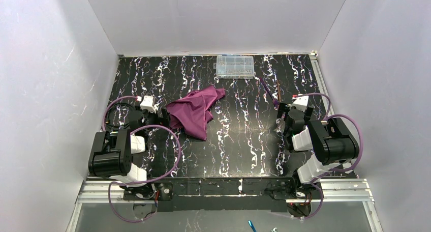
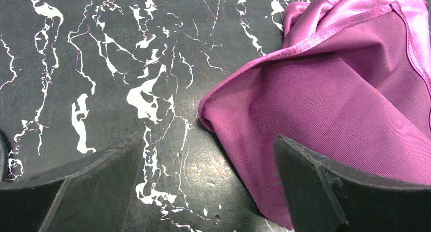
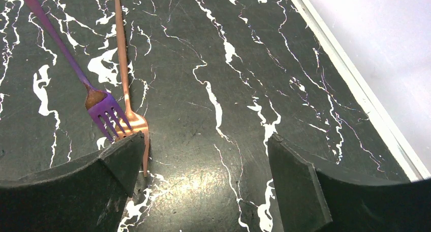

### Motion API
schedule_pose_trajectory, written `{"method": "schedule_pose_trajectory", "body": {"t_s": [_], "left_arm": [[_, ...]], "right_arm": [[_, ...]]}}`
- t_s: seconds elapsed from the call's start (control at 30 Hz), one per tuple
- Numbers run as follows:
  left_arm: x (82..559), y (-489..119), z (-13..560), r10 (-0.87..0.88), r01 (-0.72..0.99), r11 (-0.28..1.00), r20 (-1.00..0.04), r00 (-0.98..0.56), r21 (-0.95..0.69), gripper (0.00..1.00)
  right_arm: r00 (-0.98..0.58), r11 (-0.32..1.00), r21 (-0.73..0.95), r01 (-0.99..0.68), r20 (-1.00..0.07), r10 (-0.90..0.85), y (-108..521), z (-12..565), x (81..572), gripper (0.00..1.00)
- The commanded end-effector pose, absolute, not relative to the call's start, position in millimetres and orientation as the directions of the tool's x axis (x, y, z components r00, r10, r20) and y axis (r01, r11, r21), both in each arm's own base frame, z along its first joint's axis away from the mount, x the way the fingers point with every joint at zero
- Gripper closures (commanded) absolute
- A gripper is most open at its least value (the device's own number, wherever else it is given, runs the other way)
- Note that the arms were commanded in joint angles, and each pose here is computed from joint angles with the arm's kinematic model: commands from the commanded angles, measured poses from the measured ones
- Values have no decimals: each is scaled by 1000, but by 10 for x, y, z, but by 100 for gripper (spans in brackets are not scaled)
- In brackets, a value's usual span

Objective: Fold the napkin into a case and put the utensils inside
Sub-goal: Pick up the crumpled napkin from the center of the board.

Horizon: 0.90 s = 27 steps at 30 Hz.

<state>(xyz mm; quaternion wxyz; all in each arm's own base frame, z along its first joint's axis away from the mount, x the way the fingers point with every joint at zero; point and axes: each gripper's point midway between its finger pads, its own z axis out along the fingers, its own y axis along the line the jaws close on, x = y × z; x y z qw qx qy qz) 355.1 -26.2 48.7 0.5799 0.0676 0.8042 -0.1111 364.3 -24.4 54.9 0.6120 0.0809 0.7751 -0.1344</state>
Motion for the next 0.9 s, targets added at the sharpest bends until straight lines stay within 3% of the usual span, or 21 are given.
{"method": "schedule_pose_trajectory", "body": {"t_s": [0.0,0.33,0.5,0.57,0.67,0.73,0.77,0.8,0.87], "left_arm": [[3636,-252,610,-5,241,968,-961,-278,-74,2],[3641,-248,607,-4,239,968,-960,-278,-73,2],[3726,-76,765,-83,126,983,-933,-349,-135,2],[3810,-95,941,-74,146,977,-890,-449,-155,2],[3809,-229,1124,-54,216,950,-800,-598,-226,2],[3743,-393,1257,-43,267,906,-700,-712,-328,2],[3727,-436,1311,-44,267,892,-658,-752,-365,2],[3730,-471,1385,-40,269,878,-621,-783,-396,2],[3743,-521,1490,-36,267,855,-564,-825,-445,2]], "right_arm": [[-203,950,-97,297,-979,-36,-241,631,3673,1],[-208,950,-99,296,-977,-37,-238,622,3684,1],[-242,935,-138,326,-969,-59,-200,964,3784,1],[-215,915,-41,402,-975,50,-221,1271,3844,1],[-161,973,44,226,-983,82,122,1792,4031,1],[-40,912,318,258,-940,339,187,2071,4106,1],[-16,825,471,312,-866,500,131,2105,4111,1],[-68,803,573,166,-805,589,348,2227,4201,1],[-178,819,571,-65,-814,553,758,2392,4334,1]]}}
